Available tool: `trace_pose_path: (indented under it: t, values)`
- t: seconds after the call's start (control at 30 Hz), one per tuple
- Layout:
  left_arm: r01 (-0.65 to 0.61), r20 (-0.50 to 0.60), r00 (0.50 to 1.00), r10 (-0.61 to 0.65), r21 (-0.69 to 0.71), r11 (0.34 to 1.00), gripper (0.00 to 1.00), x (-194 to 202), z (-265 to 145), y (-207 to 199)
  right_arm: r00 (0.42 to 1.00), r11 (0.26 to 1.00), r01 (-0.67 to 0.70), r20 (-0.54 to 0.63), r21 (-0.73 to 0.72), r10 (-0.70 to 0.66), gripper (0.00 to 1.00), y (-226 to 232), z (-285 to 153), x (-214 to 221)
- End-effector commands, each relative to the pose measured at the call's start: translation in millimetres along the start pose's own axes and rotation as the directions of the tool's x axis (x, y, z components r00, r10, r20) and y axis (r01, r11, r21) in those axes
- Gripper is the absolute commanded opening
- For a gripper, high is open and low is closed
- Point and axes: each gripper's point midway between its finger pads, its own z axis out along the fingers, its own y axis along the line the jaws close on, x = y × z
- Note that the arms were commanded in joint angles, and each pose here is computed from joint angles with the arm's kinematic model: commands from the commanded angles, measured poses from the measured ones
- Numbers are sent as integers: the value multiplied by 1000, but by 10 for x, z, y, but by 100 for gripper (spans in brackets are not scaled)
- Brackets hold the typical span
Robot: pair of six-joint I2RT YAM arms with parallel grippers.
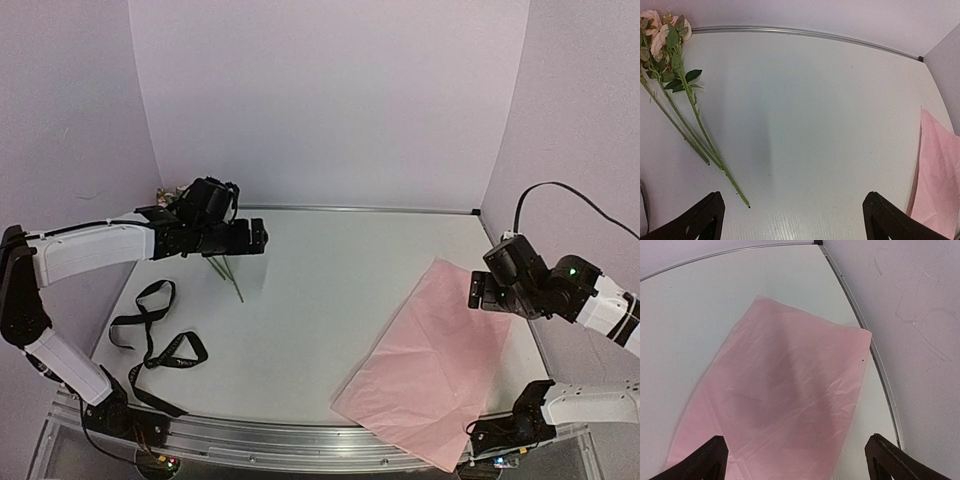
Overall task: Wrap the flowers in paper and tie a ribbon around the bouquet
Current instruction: Move the folded wrapping paper to the center of the board.
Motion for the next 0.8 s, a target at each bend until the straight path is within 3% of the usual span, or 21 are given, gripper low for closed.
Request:
trace_pose_path:
  t: [0.0, 0.3, 0.53, 0.63, 0.77]
  values:
    - [50, -7, 999, -50, 160, 986, 100, -29, -39, -278, 997, 990, -65, -23, 126, 68, 98, -237, 42, 129]
    - [151, -216, 974, -70, 382, 912, 100, 467, 477, -743, 930, 925, -259, -186, 279, 317, 98, -511, 296, 682]
    - [202, -322, 946, -48, 467, 861, 100, 810, 834, -1048, 857, 852, -355, -230, 385, 461, 98, -765, 444, 1071]
    - [211, -355, 934, -28, 488, 847, 100, 988, 891, -1181, 817, 844, -383, -289, 374, 499, 98, -694, 594, 1270]
    - [227, -383, 923, -28, 487, 843, 100, 1167, 866, -1260, 715, 806, -514, -372, 292, 591, 98, -436, 889, 1466]
